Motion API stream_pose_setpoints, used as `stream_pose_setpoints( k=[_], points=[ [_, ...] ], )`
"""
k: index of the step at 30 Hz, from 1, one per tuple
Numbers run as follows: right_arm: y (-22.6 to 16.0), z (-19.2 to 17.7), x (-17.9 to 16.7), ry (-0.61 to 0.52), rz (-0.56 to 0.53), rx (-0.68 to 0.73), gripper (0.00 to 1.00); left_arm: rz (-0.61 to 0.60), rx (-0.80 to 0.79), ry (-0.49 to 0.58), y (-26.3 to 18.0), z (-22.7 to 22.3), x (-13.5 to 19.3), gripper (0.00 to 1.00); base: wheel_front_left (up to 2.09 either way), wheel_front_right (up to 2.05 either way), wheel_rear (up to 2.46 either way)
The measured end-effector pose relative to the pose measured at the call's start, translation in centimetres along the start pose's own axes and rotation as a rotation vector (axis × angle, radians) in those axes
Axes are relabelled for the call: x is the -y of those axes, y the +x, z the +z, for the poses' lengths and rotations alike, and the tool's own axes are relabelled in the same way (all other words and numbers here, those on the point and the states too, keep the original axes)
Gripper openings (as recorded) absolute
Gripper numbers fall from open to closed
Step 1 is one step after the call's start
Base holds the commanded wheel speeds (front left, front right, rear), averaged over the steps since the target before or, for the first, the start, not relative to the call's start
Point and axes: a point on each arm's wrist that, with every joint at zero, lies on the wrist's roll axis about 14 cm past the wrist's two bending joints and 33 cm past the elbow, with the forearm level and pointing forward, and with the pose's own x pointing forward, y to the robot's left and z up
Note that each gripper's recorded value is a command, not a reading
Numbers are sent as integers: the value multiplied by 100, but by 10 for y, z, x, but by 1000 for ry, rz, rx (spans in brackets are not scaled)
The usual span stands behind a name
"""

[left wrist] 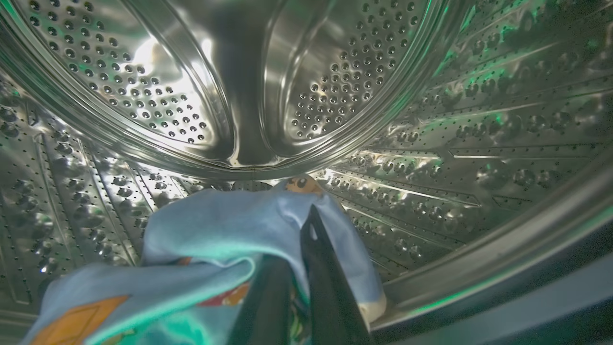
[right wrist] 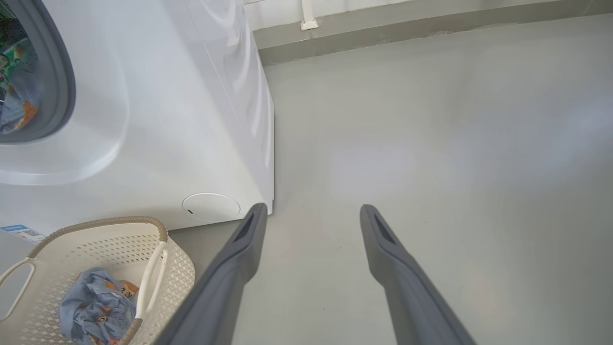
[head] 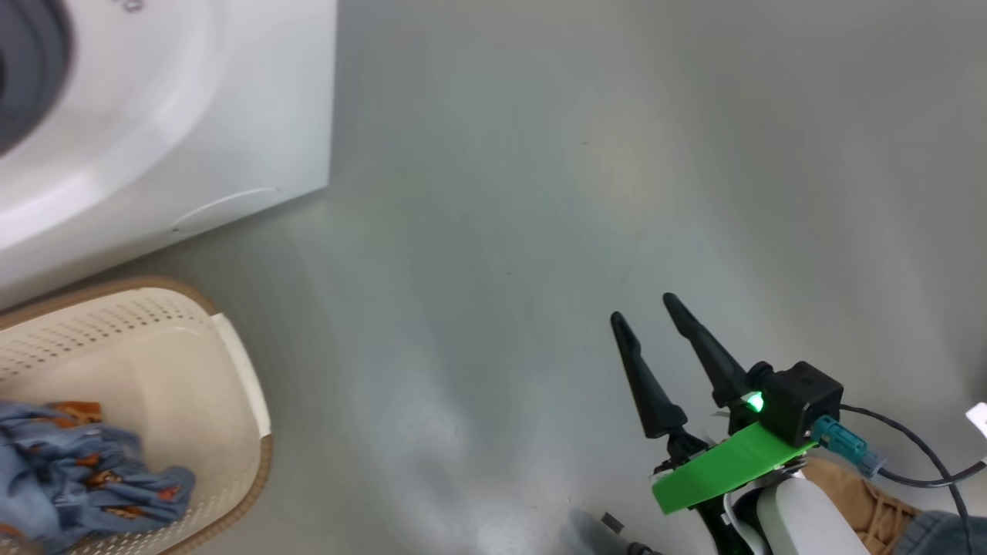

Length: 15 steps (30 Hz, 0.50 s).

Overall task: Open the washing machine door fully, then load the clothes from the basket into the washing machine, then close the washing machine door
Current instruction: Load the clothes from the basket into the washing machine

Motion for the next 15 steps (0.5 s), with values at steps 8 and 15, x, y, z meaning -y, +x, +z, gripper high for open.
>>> stream_pose_setpoints(
  k=[8,15],
  points=[
    [-14,-17,7,21,-43,-54,100,51,-13,18,31,8,-20,0,0,0,0],
    [-22,-26,15,19,-80,-87,100,62,-24,25,48,3,-24,0,0,0,0]
  ],
)
